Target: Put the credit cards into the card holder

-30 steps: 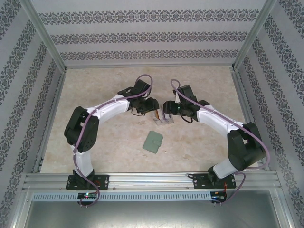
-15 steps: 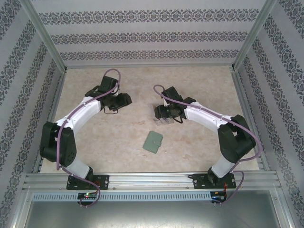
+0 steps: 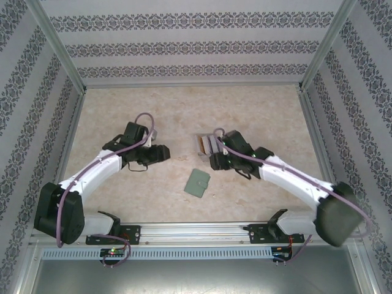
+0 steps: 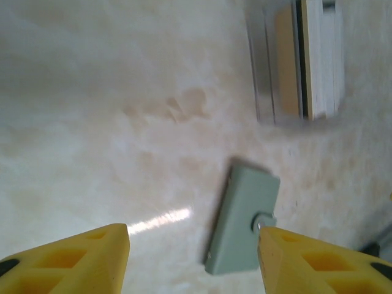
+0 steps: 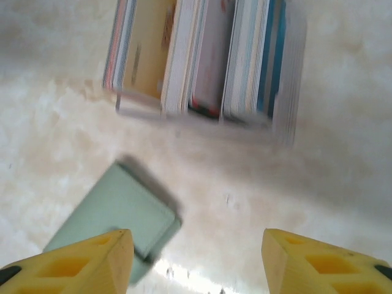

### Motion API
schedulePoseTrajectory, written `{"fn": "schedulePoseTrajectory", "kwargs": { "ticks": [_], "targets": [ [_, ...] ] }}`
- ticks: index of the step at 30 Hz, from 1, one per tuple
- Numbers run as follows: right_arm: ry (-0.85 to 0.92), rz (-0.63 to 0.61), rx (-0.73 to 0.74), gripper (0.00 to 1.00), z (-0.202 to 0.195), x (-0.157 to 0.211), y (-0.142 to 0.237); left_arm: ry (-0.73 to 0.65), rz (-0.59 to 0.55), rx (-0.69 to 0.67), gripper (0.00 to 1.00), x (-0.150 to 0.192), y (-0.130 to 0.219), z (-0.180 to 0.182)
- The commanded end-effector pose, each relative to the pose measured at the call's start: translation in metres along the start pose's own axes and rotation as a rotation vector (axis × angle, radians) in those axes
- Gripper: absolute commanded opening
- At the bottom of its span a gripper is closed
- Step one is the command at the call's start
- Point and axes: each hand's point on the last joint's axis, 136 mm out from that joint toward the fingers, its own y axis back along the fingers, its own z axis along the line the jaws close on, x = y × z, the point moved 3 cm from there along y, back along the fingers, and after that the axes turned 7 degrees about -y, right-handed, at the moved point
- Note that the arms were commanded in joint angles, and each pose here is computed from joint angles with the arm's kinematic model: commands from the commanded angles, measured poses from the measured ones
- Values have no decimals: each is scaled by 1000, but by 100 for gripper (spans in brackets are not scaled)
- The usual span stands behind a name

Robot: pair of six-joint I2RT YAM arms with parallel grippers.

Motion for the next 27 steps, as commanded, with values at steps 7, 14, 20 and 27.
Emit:
{"fn": "schedulePoseTrajectory", "kwargs": {
  "ticks": [7,14,20,27],
  "targets": [
    [-271,87,-195,51,2,60,-21,-129,245,232,55,61,-57,-50],
    [-326,72,-213,50,-8,58,-23,-142,373,122,54,81,-89,-36],
    [-324,60,-208,51,-13,53,-22,-153,444,82,46,88,-114,-33],
    [-325,106,-184,49,-9,58,-26,-134,412,134,0,83,-112,-49]
  ]
}}
